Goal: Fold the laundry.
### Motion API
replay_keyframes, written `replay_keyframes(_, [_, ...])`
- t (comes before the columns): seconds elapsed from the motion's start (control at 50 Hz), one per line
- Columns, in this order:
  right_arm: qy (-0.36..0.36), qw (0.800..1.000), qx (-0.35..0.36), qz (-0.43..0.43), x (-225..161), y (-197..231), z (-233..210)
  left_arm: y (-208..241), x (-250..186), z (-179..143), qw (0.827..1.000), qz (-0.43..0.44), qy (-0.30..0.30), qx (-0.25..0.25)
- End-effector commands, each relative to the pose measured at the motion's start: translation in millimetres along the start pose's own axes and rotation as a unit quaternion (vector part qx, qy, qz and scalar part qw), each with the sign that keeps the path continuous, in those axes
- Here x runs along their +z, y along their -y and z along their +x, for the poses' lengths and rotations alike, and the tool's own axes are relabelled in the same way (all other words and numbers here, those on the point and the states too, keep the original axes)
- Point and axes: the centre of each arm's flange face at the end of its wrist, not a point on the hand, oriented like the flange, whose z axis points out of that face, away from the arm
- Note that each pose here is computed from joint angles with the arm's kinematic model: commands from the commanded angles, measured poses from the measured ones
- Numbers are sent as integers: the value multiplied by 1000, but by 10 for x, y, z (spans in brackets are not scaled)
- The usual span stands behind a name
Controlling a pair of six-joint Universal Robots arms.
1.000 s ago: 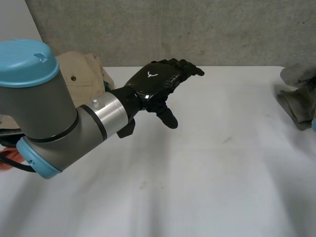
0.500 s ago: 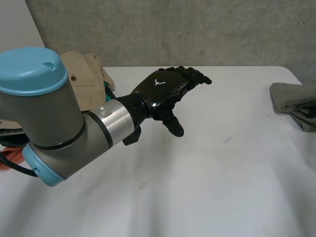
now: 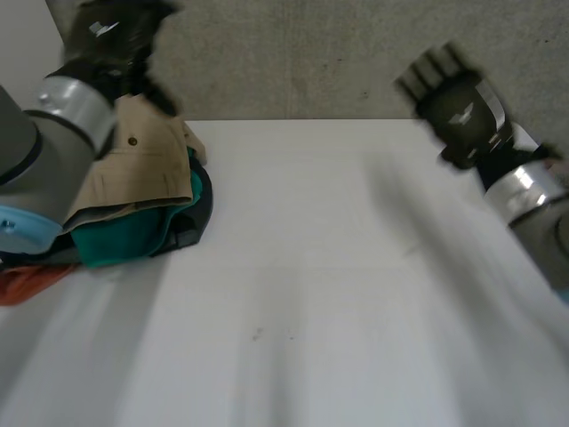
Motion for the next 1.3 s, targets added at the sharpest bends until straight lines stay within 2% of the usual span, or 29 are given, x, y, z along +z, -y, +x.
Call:
replay_keyframes(0.02, [121, 991, 60, -18, -486, 301, -532, -1147, 222, -726, 961, -155, 70, 218])
replay_keyframes(0.1, [147, 984, 89, -55, -590, 302, -621, -1619, 313, -1025, 951, -180, 89, 235])
replay_keyframes(0.16, [155, 979, 104, -85, -632, 261, -618, -1799, 388, -1178, 956, -166, 79, 231])
replay_keyframes(0.22, [153, 978, 106, -93, -639, 249, -612, -1934, 432, -1186, 960, -161, 54, 221])
replay_keyframes(0.28, [149, 978, 107, -99, -644, 238, -598, -1960, 457, -1172, 967, -156, 50, 197])
replay_keyframes(0.36, [127, 979, 103, -125, -669, 155, -507, -1868, 476, -1112, 978, -143, 56, 141])
replay_keyframes(0.4, [115, 980, 101, -130, -663, 161, -447, -1599, 496, -1020, 985, -115, 56, 114])
replay_keyframes(0.44, [88, 982, 91, -140, -648, 193, -291, -1041, 473, -703, 995, -59, 40, 65])
replay_keyframes(0.46, [80, 983, 90, -142, -639, 200, -249, -898, 460, -611, 997, -44, 35, 51])
replay_keyframes(0.5, [51, 981, 99, -157, -614, 202, -136, -448, 361, -202, 1000, -2, 3, -13])
replay_keyframes(0.56, [12, 978, 122, -169, -574, 235, -1, -153, 257, 207, 997, 25, -32, -72])
replay_keyframes(0.58, [-5, 975, 137, -175, -567, 248, 54, -68, 210, 430, 994, 33, -50, -95])
replay_keyframes(0.64, [-26, 968, 169, -185, -557, 255, 121, -132, 137, 790, 990, 22, -71, -116])
replay_keyframes(0.66, [-29, 966, 177, -188, -558, 250, 130, -298, 87, 1064, 989, 1, -83, -122])
replay_keyframes(0.7, [-35, 962, 194, -190, -552, 252, 155, -467, 39, 1328, 987, -17, -95, -127])
replay_keyframes(0.72, [-38, 957, 210, -195, -553, 246, 156, -655, -24, 1560, 985, -38, -108, -132])
replay_keyframes(0.78, [-38, 952, 229, -200, -553, 246, 157, -1041, -173, 1918, 976, -79, -144, -146])
replay_keyframes(0.82, [-34, 947, 240, -211, -568, 222, 132, -1165, -235, 2019, 970, -95, -157, -159])
replay_keyframes(0.84, [-33, 946, 242, -214, -573, 219, 128, -1209, -322, 2142, 962, -106, -183, -175])
replay_keyframes(0.9, [-32, 943, 245, -224, -575, 187, 135, -1147, -388, 2198, 955, -106, -203, -187])
replay_keyframes(0.96, [-53, 939, 241, -241, -598, 79, 272, -878, -389, 2096, 957, -85, -207, -187])
replay_keyframes(1.0, [-52, 937, 241, -249, -610, 46, 320, -549, -315, 1781, 967, -51, -183, -169])
replay_keyframes(1.06, [-29, 925, 252, -282, -672, 70, 285, -491, -191, 1371, 981, -39, -144, -122])
replay_keyframes(1.08, [-22, 922, 256, -291, -694, 80, 265, -526, -134, 1161, 988, -40, -126, -85])
replay_keyframes(1.12, [-9, 913, 265, -310, -743, 93, 232, -595, -89, 993, 991, -48, -115, -52])
replay_keyframes(1.16, [19, 898, 283, -337, -834, 116, 117, -749, -56, 809, 991, -67, -114, 2])
replay_keyframes(1.24, [76, 879, 289, -371, -945, 33, -252, -1216, -43, 574, 976, -129, -149, 94])
replay_keyframes(1.3, [102, 880, 274, -373, -971, 6, -429, -1549, -42, 480, 965, -166, -165, 122])
